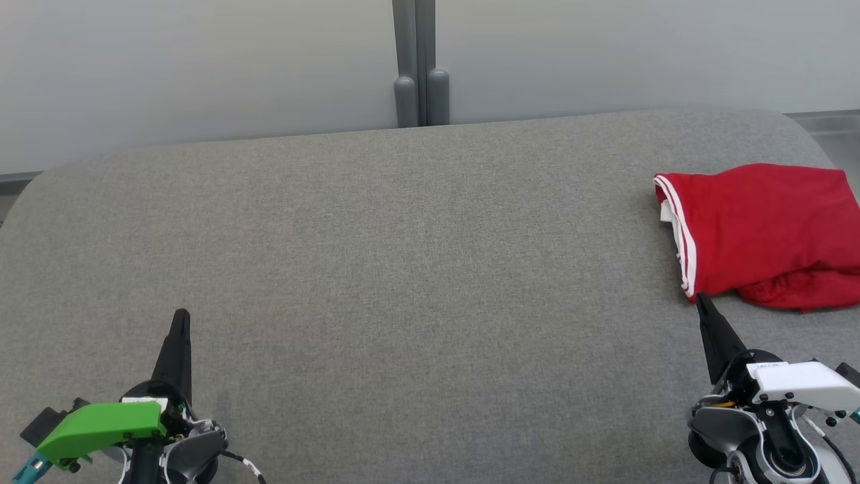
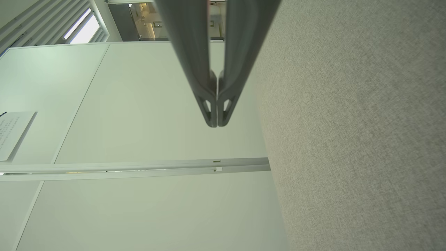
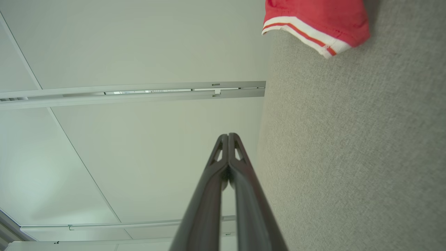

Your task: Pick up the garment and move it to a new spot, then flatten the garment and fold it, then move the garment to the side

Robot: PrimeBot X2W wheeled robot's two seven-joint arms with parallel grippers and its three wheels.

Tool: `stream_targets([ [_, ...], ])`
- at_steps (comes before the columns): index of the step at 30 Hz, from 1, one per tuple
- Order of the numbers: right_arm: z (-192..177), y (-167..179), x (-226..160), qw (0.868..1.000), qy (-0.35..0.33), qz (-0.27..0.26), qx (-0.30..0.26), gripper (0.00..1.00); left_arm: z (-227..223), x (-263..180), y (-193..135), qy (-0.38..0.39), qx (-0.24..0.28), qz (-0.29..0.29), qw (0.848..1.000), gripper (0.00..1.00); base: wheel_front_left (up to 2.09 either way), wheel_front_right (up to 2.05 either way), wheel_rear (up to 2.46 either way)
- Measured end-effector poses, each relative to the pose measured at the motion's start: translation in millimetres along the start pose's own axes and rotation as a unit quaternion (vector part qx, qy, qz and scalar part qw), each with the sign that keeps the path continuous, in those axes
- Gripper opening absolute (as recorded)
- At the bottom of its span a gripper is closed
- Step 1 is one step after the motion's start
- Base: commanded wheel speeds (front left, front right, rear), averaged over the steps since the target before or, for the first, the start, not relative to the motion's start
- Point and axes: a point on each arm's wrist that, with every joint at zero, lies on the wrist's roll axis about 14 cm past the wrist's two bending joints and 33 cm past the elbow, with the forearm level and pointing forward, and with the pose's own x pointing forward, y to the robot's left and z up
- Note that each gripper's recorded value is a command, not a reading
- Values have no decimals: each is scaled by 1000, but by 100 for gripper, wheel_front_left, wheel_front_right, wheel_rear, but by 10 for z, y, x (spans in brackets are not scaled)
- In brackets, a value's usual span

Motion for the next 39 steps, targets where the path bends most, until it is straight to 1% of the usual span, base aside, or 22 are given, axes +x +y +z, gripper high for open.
stream_targets([
  [39,0,0,0,1000,0,0,0,0,0,0,-1,0,0,0,1000,0,0,0,0],
])
